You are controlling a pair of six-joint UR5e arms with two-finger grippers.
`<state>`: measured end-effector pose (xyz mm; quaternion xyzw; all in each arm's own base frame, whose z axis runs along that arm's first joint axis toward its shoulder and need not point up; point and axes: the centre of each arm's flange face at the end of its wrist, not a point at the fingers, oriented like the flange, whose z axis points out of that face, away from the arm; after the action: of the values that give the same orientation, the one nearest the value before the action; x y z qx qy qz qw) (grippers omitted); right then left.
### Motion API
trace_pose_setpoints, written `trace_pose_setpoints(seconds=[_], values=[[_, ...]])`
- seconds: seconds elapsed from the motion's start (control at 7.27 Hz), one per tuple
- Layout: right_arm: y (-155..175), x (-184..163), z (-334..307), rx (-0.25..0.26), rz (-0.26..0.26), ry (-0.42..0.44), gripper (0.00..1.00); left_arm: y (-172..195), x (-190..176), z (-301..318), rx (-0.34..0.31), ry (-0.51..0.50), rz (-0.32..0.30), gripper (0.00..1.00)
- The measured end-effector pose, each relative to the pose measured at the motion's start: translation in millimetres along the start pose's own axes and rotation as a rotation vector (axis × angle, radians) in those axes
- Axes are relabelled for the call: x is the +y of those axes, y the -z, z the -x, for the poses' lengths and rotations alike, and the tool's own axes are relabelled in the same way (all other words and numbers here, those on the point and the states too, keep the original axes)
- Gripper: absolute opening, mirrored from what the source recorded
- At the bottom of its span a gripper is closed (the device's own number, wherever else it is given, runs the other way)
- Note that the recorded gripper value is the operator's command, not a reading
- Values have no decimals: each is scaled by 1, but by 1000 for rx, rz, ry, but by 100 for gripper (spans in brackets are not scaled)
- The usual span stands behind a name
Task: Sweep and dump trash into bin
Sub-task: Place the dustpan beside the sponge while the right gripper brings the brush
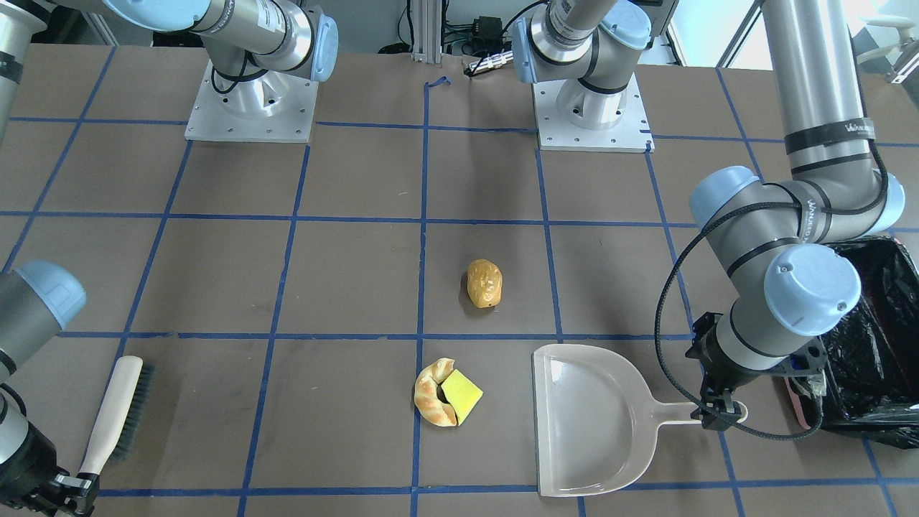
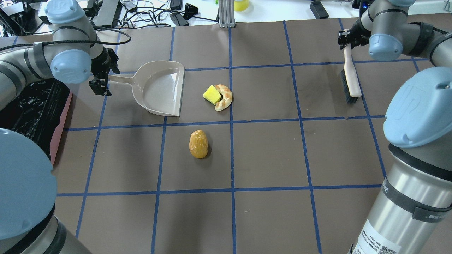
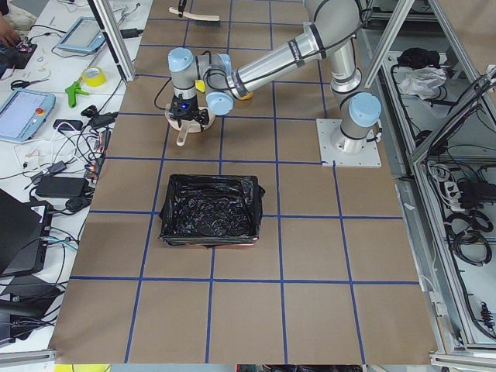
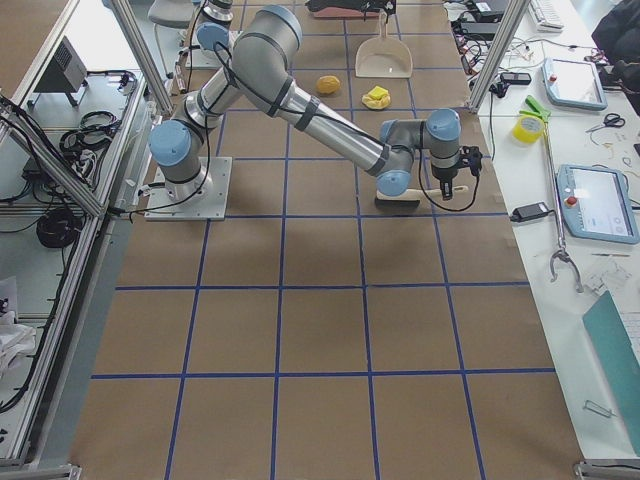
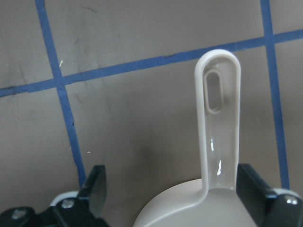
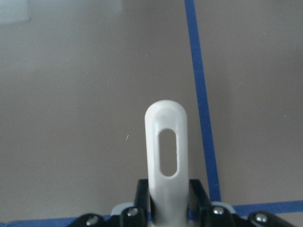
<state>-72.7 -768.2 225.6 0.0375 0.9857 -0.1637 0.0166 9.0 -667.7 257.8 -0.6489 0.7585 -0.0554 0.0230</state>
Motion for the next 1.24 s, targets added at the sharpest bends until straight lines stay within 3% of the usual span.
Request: trace_pose_setpoints(seconds=[0.41, 0.55, 0.69, 0.83, 1.24], values=[[6, -2, 5, -4, -10, -33, 6, -17, -3, -14, 49, 5, -18, 99], [13, -4, 16, -5, -19, -40, 4, -21, -3, -15, 47, 3, -18, 76], [21, -7, 41, -4, -33, -37, 4, -23, -3, -15, 46, 3, -18, 29], [28, -8, 78, 1, -42, -28, 4, -21, -3, -15, 51, 5, -20, 0], [37, 14, 202, 41, -51, -98, 4, -13, -2, -12, 63, 5, -20, 0]])
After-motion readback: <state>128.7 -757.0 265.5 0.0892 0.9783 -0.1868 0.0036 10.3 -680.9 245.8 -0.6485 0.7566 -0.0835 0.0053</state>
